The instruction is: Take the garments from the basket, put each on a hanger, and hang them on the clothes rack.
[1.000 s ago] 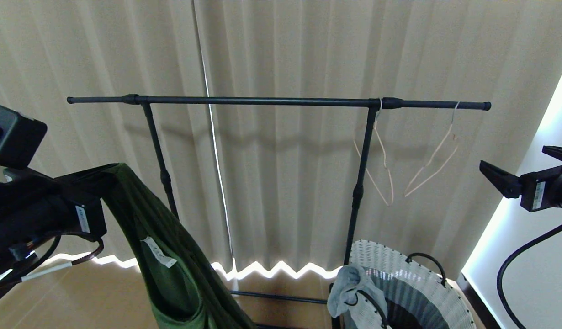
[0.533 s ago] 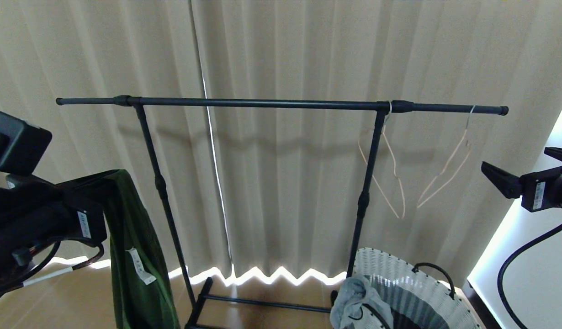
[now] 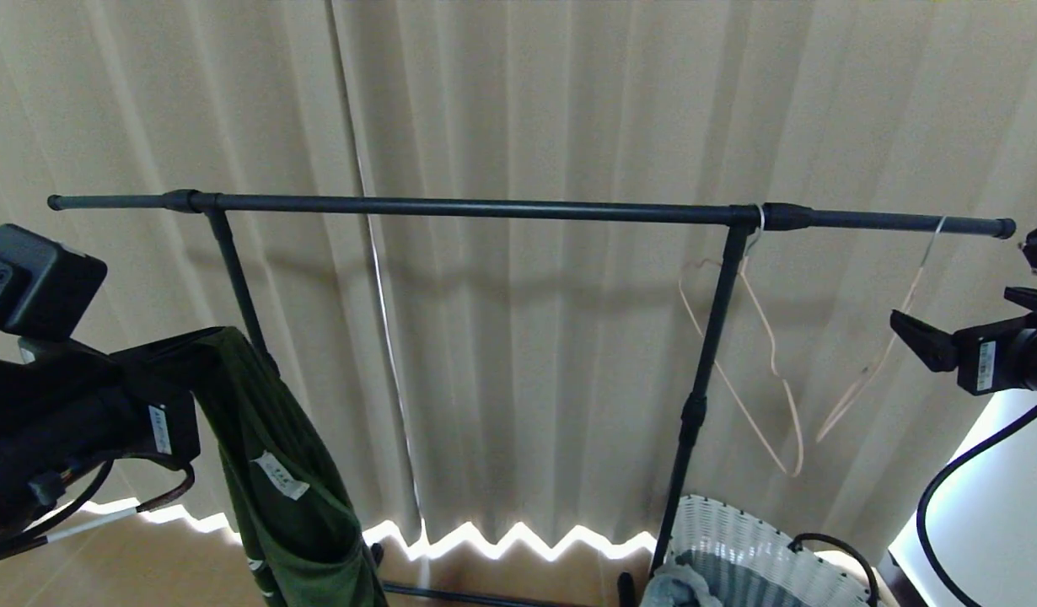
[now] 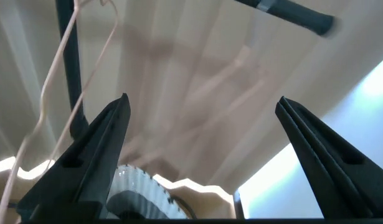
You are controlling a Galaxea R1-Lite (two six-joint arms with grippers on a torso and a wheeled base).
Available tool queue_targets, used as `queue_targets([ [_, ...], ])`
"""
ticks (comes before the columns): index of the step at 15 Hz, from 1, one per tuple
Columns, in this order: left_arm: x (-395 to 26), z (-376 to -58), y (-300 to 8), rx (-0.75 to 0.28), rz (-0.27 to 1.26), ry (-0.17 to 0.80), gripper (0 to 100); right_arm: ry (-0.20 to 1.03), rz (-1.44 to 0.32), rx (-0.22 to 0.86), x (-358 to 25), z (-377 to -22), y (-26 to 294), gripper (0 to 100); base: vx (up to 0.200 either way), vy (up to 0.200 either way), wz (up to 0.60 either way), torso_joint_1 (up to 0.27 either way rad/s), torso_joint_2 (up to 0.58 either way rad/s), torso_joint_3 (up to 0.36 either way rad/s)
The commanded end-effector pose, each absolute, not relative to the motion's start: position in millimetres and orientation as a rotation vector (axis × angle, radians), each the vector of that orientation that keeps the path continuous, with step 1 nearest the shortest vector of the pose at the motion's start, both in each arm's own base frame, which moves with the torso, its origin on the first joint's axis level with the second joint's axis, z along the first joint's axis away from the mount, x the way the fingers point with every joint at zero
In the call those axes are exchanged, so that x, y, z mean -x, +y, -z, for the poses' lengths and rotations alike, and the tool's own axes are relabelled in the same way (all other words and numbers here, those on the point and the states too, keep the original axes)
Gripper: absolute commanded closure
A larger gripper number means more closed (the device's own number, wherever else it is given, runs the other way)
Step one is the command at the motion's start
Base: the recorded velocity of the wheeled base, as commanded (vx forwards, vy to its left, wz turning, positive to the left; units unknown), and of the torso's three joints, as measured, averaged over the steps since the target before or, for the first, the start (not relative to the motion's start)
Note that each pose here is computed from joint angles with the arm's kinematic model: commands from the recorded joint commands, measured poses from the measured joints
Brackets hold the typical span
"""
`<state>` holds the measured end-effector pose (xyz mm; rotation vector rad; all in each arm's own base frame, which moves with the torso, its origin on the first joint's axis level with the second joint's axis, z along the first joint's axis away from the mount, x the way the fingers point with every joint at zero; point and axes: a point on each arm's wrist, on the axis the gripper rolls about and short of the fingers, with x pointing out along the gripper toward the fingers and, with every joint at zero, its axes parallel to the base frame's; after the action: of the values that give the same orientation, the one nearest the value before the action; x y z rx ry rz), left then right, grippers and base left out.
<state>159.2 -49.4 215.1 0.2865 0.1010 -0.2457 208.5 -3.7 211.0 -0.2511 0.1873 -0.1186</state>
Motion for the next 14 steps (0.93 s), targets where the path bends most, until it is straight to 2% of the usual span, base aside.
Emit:
queue_targets([
  [1, -158, -212, -49, -0.289, 0.247, 0.111, 100, 0.215, 0.118, 0.253, -213, -205, -4, 0, 0.000, 0.000, 0.00, 0.000, 0.00, 0.000],
  [8, -157, -199, -42, -0.285, 0.210, 0.158, 100, 0.361, 0.186, 0.227, -226, -172, -19, 0, 0.000, 0.000, 0.00, 0.000, 0.00, 0.000],
  [14, -153, -191, -38, -0.271, 0.190, 0.089, 100, 0.388, 0.218, 0.215, -231, -165, -20, 0, 0.000, 0.000, 0.00, 0.000, 0.00, 0.000],
])
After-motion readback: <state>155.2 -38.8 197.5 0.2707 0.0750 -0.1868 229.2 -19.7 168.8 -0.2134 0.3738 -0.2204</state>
